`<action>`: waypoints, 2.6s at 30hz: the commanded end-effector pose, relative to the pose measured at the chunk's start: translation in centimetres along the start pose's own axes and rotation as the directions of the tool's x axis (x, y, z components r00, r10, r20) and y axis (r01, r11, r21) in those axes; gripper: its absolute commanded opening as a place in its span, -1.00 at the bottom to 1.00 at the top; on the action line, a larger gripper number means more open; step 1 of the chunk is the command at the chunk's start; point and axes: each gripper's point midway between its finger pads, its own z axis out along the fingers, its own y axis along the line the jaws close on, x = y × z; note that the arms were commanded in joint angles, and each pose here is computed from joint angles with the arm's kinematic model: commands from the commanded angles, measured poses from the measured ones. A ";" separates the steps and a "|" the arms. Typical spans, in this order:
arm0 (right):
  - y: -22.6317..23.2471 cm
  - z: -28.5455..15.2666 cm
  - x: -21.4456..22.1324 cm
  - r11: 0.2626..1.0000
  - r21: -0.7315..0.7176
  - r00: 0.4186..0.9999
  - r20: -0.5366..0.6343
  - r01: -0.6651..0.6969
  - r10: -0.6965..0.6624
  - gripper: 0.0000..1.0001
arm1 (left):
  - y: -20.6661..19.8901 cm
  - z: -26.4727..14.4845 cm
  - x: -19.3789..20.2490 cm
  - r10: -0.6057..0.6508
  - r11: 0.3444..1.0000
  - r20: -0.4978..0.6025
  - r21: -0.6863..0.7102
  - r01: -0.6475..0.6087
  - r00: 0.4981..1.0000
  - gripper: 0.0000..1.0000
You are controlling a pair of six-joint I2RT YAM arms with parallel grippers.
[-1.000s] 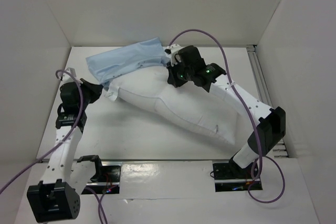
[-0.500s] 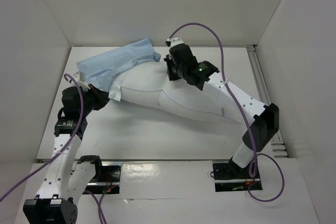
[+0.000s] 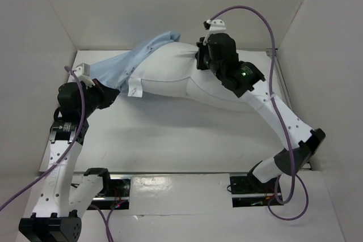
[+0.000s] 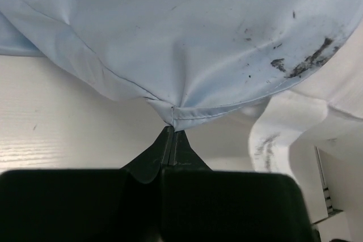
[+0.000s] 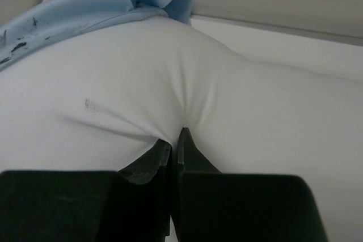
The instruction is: Put the pillow into the pillowcase
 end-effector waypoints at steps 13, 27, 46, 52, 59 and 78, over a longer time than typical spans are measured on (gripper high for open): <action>-0.2 -11.6 -9.8 0.973 -0.172 0.924 0.324 -0.154 0.204 -1.00 | 2.3 3.8 5.0 0.011 0.995 -0.192 -0.095 -0.030 0.981 -1.00; -1.3 -5.2 5.7 0.996 -0.036 0.995 0.048 -0.087 0.089 -1.00 | -2.1 0.1 3.6 0.065 0.996 -0.152 0.062 -0.056 0.986 -1.00; -3.1 -8.3 3.4 0.998 0.031 0.998 -0.024 0.056 -0.055 0.55 | 2.6 4.3 5.6 -0.041 0.982 -0.295 -0.189 -0.016 0.955 0.76; 1.6 -7.5 6.7 0.984 -0.158 0.984 -0.145 0.076 -0.100 0.72 | 6.8 10.3 5.8 -0.190 0.898 -0.293 -0.437 0.046 0.937 0.74; 5.8 -7.5 16.7 0.962 -0.241 0.906 -0.365 0.130 -0.214 0.87 | 12.7 18.2 7.4 -0.343 0.809 -0.341 -0.581 0.090 0.875 0.79; 0.5 -9.0 30.5 0.974 0.149 0.815 -0.535 -0.170 0.224 0.17 | 16.2 25.5 8.6 -0.385 0.819 -0.407 -0.564 0.103 0.829 -1.00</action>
